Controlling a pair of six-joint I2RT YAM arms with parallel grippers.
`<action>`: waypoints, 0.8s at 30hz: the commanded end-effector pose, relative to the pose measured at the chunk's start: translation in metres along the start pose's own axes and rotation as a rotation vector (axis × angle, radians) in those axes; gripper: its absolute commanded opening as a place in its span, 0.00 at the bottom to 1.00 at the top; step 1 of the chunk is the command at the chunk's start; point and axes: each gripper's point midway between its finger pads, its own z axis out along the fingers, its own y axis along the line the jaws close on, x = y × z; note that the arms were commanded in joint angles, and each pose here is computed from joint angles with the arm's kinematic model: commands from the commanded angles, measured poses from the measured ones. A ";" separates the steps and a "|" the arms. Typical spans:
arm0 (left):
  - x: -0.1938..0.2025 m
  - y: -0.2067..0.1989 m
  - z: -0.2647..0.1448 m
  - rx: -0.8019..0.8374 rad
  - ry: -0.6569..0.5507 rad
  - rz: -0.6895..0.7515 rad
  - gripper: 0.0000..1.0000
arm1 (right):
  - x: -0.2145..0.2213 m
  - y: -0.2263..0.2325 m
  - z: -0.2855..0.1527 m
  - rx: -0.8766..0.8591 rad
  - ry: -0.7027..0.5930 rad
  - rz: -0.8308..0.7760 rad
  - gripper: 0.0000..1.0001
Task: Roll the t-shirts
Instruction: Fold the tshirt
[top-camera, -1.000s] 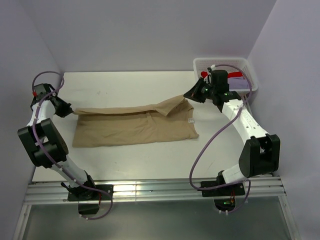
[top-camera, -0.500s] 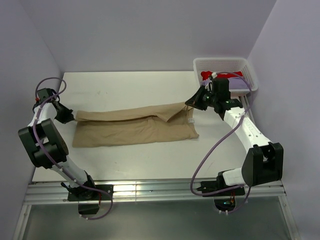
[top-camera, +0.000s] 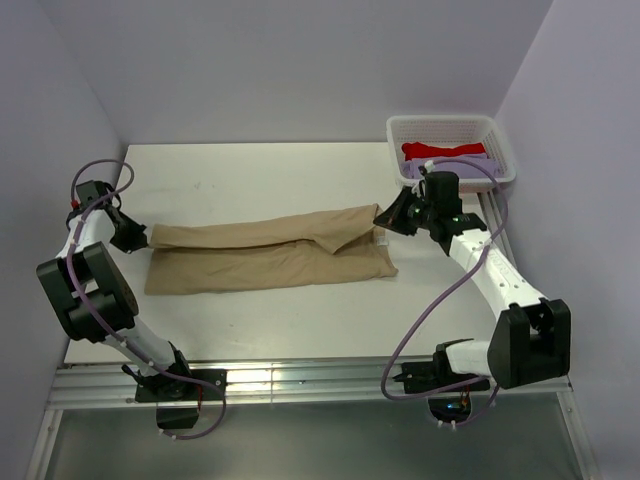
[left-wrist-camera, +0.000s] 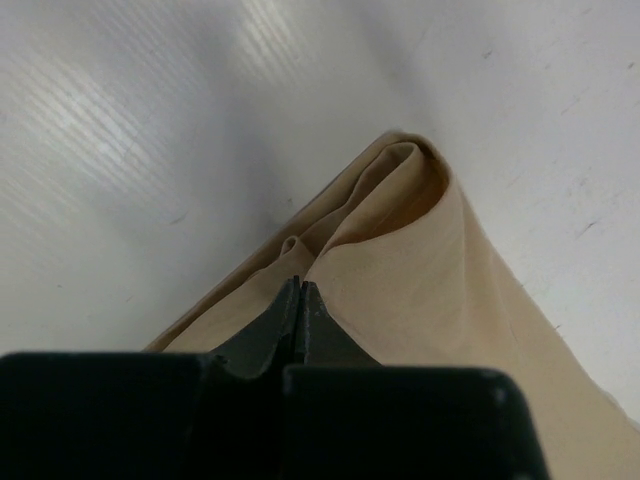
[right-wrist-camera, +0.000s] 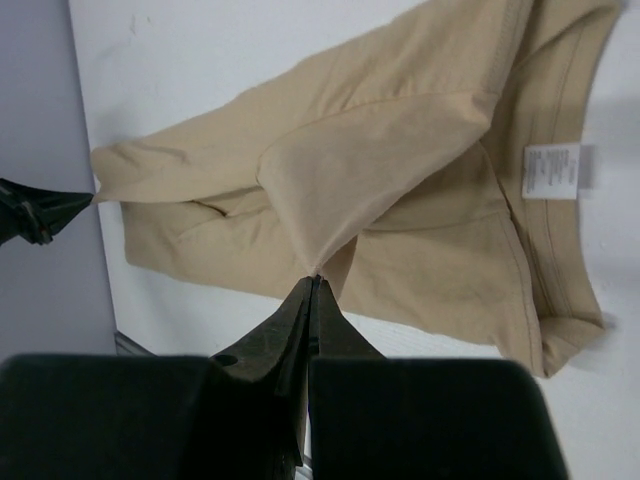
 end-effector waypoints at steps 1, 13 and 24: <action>-0.001 0.009 -0.007 -0.027 -0.021 0.017 0.00 | 0.001 -0.006 -0.008 0.000 -0.053 -0.032 0.00; -0.020 -0.005 -0.042 0.016 -0.099 -0.002 0.61 | 0.016 -0.063 0.000 0.182 -0.102 -0.041 0.39; 0.021 -0.106 -0.125 0.298 -0.170 0.154 0.61 | 0.019 -0.027 0.005 0.112 -0.115 -0.257 0.39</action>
